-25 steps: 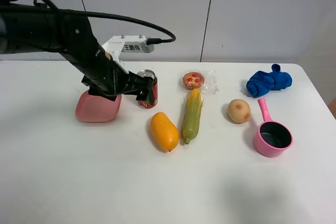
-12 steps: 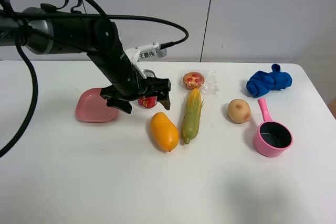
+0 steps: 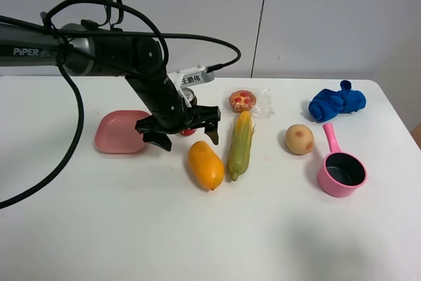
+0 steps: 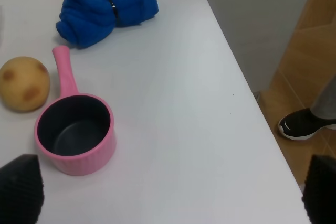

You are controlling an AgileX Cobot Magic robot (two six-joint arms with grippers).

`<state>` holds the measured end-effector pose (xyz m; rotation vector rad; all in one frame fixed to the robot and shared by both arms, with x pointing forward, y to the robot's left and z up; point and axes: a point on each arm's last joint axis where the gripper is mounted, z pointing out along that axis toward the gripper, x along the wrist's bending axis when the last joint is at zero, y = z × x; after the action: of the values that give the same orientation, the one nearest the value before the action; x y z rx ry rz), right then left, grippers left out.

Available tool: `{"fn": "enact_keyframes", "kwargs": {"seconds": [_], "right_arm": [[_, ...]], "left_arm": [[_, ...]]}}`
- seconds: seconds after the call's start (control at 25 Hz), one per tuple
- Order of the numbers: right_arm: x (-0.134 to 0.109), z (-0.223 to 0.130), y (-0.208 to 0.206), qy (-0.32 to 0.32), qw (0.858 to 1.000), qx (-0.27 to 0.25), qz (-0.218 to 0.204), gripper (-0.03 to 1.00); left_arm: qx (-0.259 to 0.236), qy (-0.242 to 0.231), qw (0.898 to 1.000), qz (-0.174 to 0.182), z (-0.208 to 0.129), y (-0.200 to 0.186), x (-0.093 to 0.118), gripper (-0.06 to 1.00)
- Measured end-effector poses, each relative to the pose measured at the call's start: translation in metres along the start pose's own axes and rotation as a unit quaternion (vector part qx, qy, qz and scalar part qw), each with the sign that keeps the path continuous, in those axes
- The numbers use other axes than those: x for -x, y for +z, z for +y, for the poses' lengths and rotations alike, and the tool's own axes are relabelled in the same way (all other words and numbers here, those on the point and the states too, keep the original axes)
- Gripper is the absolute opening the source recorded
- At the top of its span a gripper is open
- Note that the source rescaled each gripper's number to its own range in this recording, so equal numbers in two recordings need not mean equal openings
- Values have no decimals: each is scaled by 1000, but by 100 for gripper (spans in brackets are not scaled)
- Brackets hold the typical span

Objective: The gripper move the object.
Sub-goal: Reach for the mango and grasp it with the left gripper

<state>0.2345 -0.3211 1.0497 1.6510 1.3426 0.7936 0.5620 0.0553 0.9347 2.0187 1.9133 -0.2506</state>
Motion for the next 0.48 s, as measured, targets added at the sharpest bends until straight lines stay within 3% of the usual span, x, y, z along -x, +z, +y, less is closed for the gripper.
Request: {"fn": "enact_keyframes", "kwargs": {"seconds": [0.24, 0.48], "right_arm": [[0, 0, 0, 0, 1000, 0, 0, 100], [0, 0, 0, 0, 1000, 0, 0, 100]], "left_arm": [[-35, -1, 999, 27, -4, 25, -11, 100], [-28, -3, 999, 25, 3, 26, -7, 100]]}}
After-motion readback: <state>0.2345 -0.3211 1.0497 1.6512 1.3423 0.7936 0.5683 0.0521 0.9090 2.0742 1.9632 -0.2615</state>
